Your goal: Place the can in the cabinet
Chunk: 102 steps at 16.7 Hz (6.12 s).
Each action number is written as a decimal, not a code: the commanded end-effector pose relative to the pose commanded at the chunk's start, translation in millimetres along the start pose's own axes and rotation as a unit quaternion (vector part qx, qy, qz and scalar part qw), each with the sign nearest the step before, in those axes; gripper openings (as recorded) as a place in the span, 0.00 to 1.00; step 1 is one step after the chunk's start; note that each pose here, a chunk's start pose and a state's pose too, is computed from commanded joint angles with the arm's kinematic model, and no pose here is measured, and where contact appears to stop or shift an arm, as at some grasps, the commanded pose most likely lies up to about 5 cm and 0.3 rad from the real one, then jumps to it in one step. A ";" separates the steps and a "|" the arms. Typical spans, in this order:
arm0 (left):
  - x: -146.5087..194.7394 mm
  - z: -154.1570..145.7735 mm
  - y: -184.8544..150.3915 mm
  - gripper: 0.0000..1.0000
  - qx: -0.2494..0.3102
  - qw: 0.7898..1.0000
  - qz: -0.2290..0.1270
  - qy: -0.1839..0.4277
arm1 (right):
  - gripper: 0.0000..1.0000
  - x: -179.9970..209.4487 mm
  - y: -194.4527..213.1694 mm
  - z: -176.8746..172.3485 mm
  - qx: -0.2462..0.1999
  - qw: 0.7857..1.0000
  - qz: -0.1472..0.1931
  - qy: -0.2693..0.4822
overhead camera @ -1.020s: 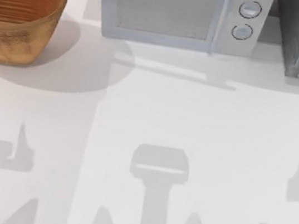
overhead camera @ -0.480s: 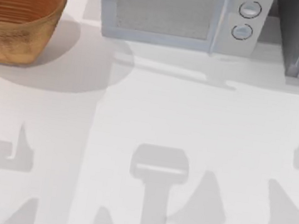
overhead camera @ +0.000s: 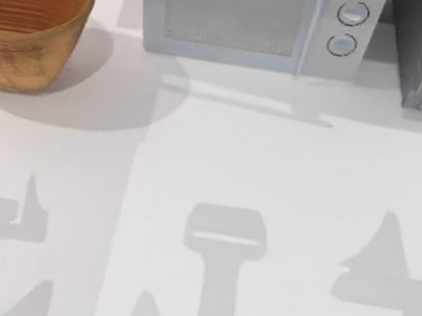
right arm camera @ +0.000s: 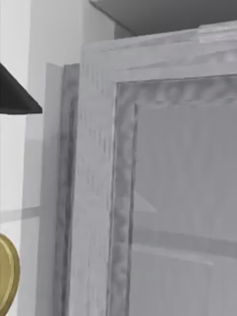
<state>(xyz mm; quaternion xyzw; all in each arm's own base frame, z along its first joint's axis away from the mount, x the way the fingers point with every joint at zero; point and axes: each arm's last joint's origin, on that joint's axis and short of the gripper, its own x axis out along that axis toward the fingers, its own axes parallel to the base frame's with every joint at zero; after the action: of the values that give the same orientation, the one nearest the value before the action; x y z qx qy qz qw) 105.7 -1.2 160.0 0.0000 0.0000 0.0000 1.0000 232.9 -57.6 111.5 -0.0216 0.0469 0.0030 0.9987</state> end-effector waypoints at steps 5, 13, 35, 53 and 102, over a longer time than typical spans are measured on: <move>0.0 0.0 0.0 1.00 0.000 1.000 0.000 0.000 | 1.00 5.3 -11.5 -47.1 0.015 0.999 -0.004 0.035; 0.0 0.0 0.0 1.00 0.000 1.000 0.000 0.000 | 1.00 3.2 -14.5 -65.9 0.023 0.998 -0.006 0.050; 0.0 0.0 0.0 1.00 0.000 1.000 0.000 0.000 | 0.55 62.9 -15.1 -72.0 0.023 0.998 -0.006 0.050; 0.0 0.0 0.0 1.00 0.000 1.000 0.000 0.000 | 0.00 63.5 -16.2 -69.0 0.023 0.998 -0.008 0.049; 0.0 0.0 0.0 1.00 0.000 1.000 0.000 0.000 | 0.00 -130.9 55.0 39.3 0.022 0.999 -0.004 -0.047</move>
<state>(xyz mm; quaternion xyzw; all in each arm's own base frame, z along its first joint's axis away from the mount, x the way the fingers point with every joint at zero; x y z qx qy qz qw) 105.7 -1.2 160.0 0.0000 0.0000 0.0000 1.0000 105.8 -1.5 160.5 0.0007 0.0002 -0.0006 1.0000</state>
